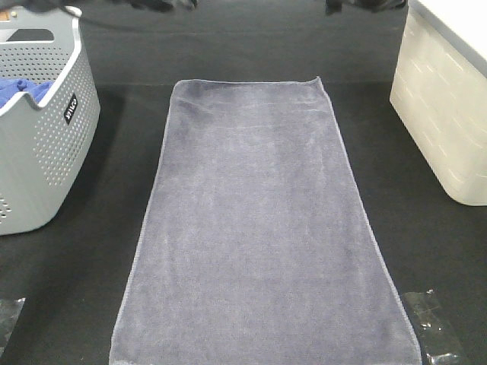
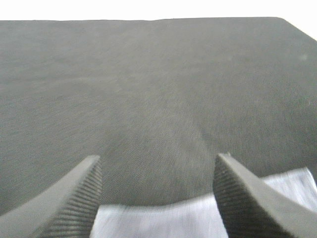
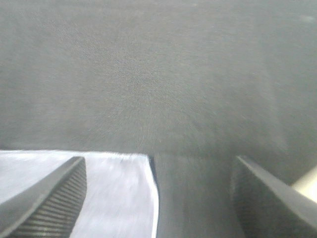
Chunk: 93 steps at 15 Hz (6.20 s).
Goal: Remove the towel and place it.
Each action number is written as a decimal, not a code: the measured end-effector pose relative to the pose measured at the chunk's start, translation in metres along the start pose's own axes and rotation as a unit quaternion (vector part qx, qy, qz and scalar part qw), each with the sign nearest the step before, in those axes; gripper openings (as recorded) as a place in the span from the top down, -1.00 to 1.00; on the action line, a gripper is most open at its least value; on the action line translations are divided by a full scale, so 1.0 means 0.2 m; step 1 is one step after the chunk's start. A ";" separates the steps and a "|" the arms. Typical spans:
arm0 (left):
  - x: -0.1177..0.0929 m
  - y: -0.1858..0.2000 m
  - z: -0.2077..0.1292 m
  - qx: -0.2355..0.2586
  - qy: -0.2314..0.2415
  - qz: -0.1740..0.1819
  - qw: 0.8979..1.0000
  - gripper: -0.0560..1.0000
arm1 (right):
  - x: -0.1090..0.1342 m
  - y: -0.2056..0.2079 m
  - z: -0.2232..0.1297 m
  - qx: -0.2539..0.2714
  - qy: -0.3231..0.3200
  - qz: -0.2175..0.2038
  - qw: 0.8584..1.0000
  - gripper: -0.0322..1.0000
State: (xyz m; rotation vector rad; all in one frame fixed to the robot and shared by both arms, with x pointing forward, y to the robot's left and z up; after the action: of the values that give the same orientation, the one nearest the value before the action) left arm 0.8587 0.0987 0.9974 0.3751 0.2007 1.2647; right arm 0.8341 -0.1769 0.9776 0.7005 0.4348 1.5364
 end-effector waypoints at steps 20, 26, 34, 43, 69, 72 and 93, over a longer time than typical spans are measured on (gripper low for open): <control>0.20 1.27 0.21 0.242 -0.066 0.052 0.967 -0.29 | -0.06 1.16 -0.29 0.205 0.047 0.006 0.978 -0.52; 0.15 1.66 -0.32 0.357 -0.061 0.019 0.932 -0.29 | -0.25 1.37 -0.86 0.317 0.055 -0.020 0.947 -0.52; 0.08 2.25 -0.96 0.396 -0.034 -0.016 0.918 -0.29 | -0.48 1.64 -1.59 0.416 0.054 -0.045 0.907 -0.52; 0.08 2.52 -1.07 0.240 -0.079 -0.030 0.967 -0.29 | -0.50 1.83 -1.67 0.217 0.055 0.014 0.975 -0.52; -0.05 2.47 -1.10 0.191 -0.139 -0.104 0.966 -0.29 | -0.49 2.00 -1.62 0.049 0.076 0.058 0.994 -0.52; 0.04 2.53 -1.07 0.150 -0.102 -0.025 0.983 -0.29 | -0.53 1.99 -1.61 0.043 0.046 0.027 0.998 -0.52; 0.05 2.69 -1.02 0.037 -0.103 0.039 0.993 -0.29 | -0.55 2.11 -1.61 -0.072 0.020 0.011 0.997 -0.52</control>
State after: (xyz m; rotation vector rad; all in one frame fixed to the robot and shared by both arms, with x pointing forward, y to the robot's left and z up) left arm 0.3115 0.2770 1.0158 0.5787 0.0573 1.2881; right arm 0.3021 -0.2832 0.9974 0.5658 0.3423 1.5883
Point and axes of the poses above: a point on each arm's last joint axis where the gripper is mounted, y pointing back along that axis away from the gripper, x along the wrist's bending axis when the last joint is at zero, z = x × y, the point moved 9 cm from there along -y, pointing out along that axis toward the gripper, and after that the axes turned 11 degrees about -y, right-handed, at the moved point
